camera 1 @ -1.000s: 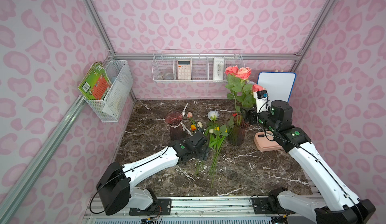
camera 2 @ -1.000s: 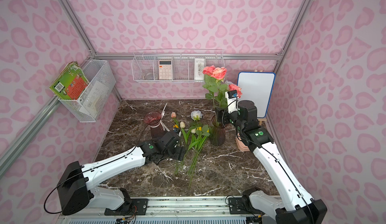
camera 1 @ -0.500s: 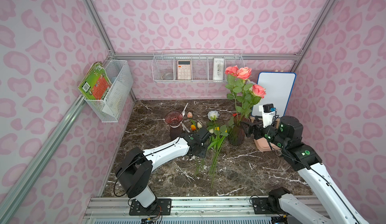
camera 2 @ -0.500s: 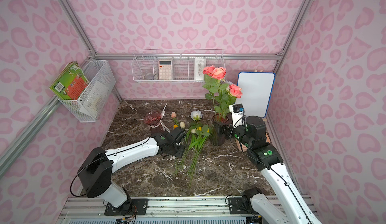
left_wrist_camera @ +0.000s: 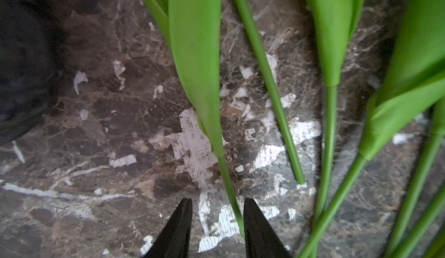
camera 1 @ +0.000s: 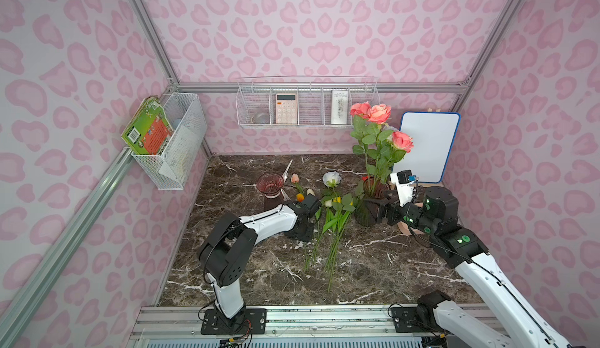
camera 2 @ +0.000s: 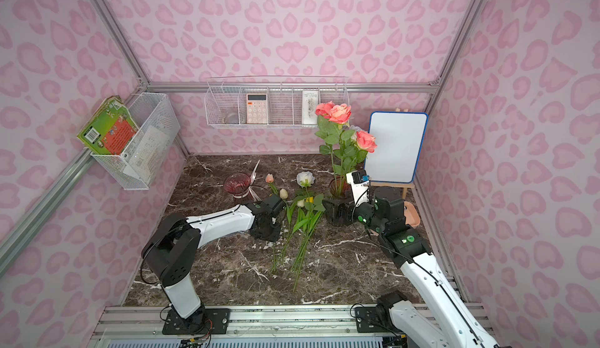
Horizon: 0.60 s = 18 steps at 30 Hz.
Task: Arrange the flowers in different vases according to their variety
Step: Pick up the flower at the center of the board.
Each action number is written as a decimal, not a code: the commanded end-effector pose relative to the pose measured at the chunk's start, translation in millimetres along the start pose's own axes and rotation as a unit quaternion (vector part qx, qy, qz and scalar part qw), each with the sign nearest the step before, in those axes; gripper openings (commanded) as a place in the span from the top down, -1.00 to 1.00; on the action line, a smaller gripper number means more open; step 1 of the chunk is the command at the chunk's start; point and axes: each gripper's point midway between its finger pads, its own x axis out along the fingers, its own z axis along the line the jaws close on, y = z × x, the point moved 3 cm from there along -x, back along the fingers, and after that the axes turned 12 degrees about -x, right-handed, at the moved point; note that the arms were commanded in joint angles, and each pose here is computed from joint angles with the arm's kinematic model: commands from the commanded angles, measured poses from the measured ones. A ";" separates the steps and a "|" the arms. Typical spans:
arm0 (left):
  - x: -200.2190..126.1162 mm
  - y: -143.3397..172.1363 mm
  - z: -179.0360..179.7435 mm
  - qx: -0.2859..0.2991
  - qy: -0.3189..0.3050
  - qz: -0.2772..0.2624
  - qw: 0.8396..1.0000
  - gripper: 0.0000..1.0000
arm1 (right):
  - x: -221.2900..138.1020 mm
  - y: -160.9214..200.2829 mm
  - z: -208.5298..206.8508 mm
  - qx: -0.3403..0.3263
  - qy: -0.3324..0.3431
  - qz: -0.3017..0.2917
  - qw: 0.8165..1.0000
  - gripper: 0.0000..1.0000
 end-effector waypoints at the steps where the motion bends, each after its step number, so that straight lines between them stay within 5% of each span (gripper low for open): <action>1: 7.1 -3.0 -3.3 -0.001 0.011 0.007 1.000 0.21 | 3.1 -2.7 4.2 0.005 -0.012 -0.010 1.000 -0.98; 8: 22.7 -0.6 2.0 -0.004 -0.004 0.028 1.000 0.50 | 9.5 0.9 12.8 0.006 -0.033 -0.010 0.999 -0.98; 15: 7.0 -5.0 6.3 0.002 -0.014 0.015 1.000 0.97 | 26.0 9.2 34.1 0.017 -0.078 -0.022 0.997 -0.98; 18: -6.4 -11.1 7.4 0.008 -0.016 -0.003 1.000 1.00 | 37.1 29.0 45.3 0.009 -0.086 0.010 0.996 -0.97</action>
